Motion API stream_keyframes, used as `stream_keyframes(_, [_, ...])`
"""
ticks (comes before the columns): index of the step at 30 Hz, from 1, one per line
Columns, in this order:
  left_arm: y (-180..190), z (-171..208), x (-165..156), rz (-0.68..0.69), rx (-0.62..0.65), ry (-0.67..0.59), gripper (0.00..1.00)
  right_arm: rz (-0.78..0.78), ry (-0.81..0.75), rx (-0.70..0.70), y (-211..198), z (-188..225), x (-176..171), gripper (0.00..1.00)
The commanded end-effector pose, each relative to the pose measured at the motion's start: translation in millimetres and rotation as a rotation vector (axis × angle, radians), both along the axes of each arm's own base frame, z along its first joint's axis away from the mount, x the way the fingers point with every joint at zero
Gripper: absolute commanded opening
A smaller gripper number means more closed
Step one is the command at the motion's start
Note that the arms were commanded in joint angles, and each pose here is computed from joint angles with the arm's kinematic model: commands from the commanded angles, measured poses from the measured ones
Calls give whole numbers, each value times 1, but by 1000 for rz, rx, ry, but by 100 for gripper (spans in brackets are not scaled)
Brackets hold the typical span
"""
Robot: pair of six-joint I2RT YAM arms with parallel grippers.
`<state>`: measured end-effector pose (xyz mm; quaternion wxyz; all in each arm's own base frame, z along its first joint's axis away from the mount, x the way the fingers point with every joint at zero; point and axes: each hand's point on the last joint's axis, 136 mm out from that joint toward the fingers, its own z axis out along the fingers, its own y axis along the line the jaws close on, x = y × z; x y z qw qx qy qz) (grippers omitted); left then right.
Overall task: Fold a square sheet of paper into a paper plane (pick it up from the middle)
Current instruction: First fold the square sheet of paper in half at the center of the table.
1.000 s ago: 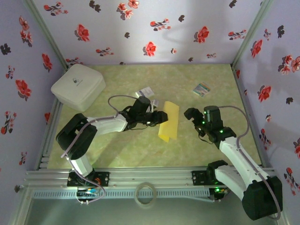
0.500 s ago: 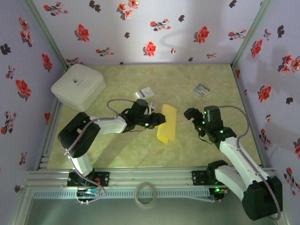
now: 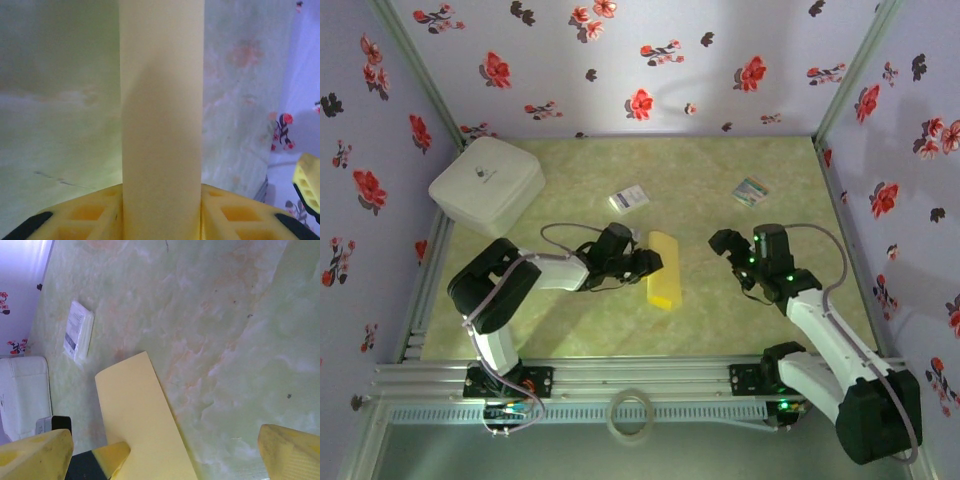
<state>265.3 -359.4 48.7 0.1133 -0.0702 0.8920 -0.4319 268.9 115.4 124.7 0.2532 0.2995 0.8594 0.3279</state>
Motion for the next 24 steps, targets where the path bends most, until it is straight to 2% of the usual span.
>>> stream_keyframes(1, [6,15,18,105,-44,-64,37,47,-8,30,11,-1,0,96])
stream_keyframes(6, [17,12,15,142,-19,-79,40,94,9,45,21,-5,1,96])
stream_keyframes(13, [27,-2,1,36,175,-56,54,138,42,30,32,-11,1,96])
stream_keyframes(24, [43,-3,-3,-39,350,-64,63,146,49,18,35,-12,0,96])
